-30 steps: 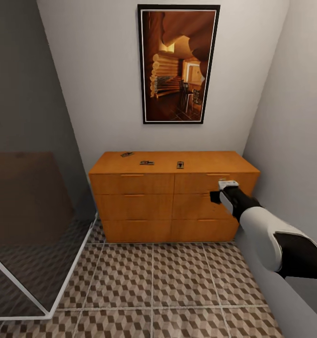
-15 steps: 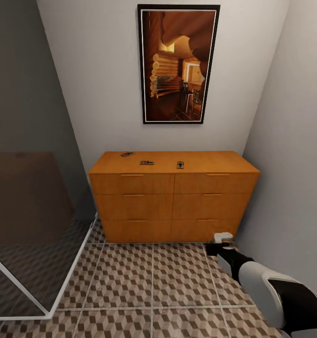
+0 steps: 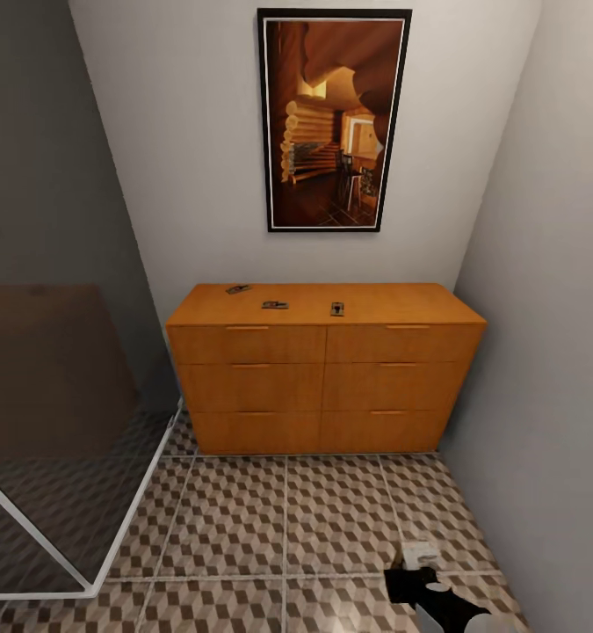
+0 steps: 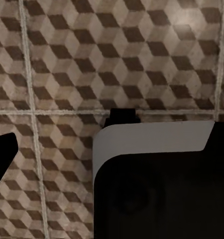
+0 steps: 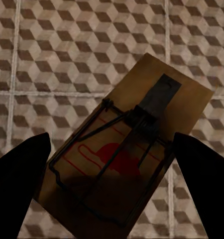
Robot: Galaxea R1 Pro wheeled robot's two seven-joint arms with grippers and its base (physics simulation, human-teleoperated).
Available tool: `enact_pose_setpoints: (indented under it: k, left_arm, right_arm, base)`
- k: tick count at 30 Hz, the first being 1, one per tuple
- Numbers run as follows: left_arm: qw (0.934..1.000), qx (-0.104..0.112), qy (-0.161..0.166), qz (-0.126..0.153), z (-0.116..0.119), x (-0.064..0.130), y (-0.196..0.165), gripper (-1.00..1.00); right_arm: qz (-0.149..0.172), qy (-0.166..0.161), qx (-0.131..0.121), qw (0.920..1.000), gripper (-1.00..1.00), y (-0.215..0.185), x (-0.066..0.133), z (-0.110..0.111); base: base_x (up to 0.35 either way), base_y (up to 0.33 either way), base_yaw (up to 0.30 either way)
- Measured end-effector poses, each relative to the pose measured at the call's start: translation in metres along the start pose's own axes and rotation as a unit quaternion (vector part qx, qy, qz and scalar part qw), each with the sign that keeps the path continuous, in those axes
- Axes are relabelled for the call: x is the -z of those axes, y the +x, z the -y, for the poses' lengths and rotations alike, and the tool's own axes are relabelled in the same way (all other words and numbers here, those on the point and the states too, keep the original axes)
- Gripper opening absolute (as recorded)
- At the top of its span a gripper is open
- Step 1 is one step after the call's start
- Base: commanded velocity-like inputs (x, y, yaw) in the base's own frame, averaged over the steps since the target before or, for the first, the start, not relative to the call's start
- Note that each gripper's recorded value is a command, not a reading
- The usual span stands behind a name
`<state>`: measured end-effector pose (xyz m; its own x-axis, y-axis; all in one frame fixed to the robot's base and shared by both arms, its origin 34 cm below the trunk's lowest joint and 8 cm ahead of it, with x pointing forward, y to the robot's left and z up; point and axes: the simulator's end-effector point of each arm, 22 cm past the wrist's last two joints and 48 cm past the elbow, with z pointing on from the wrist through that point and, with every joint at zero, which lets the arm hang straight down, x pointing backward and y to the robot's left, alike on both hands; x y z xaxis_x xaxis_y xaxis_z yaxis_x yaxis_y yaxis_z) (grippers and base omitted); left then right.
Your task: Take the four mousetraps from the cabinet in the bathroom and place them on the bathroom floor. Make sure all four end up on the same floor surface, and ensure that at least two of them are either under or directly next to the same bathroom sink.
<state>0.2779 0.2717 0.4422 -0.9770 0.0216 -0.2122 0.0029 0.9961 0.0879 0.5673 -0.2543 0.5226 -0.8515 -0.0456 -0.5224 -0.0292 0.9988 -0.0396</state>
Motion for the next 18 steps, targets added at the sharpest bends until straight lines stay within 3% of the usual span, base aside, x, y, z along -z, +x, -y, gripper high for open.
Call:
enact_pose_setpoints:
  k: [3,10,18]
  left_arm:
    - [0.9998,0.002,-0.001,0.019,0.000,0.000,-0.022,1.00]
    - [0.9989,0.002,-0.008,0.046,-0.014,0.004,-0.081,1.00]
    - [0.9984,0.009,-0.025,0.050,-0.038,0.005,-0.086,1.00]
  right_arm:
    - [-0.018,-0.008,0.001,0.9998,-1.00,0.029,0.003,-0.005]
    - [-0.093,-0.020,0.000,0.9955,-1.00,0.144,0.024,-0.019]
    - [-0.125,-0.028,-0.002,0.9917,-1.00,0.192,0.039,-0.033]
  base:
    - [0.000,0.000,0.000]
    - [0.000,0.000,0.000]
    - [0.000,0.000,0.000]
